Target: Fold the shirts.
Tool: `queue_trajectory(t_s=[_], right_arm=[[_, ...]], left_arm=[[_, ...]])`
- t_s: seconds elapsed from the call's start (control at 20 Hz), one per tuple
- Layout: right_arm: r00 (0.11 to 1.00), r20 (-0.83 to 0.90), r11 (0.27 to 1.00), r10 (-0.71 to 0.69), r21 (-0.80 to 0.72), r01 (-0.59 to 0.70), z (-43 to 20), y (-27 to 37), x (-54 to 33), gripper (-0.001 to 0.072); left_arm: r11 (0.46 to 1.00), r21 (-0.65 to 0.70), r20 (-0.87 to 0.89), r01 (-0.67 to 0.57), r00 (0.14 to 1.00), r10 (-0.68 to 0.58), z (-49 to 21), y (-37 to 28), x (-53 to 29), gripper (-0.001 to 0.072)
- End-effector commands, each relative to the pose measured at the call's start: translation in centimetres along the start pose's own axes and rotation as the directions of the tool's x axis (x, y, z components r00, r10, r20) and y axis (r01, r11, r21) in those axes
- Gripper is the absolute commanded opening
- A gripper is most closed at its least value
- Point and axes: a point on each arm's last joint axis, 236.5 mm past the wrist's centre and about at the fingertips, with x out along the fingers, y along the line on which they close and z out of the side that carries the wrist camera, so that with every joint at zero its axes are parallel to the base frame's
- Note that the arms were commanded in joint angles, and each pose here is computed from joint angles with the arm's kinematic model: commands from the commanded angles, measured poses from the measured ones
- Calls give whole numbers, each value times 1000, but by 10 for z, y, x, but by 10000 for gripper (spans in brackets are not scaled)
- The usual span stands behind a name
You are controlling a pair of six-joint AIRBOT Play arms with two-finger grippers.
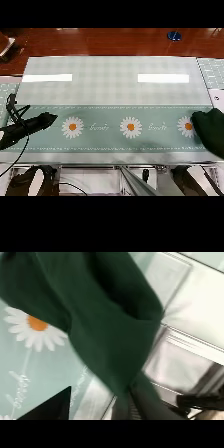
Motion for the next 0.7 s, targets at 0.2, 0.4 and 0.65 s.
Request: queue_trajectory(t_s=[0.2,0.4,0.65], right_arm=[[966,192,983,175,-95,-159,41,55,-1,68],[713,172,659,680,-569,-492,11,251,-52,20],[797,-45,242,602,-941,-237,-158,365,8,20]], left_arm=[[1000,-11,208,28,978,-25,60,-16,-15,19],[979,135,307,153,933,-188,132,-102,-60,18],[816,550,130,179,947,-295,126,-224,-55,17]])
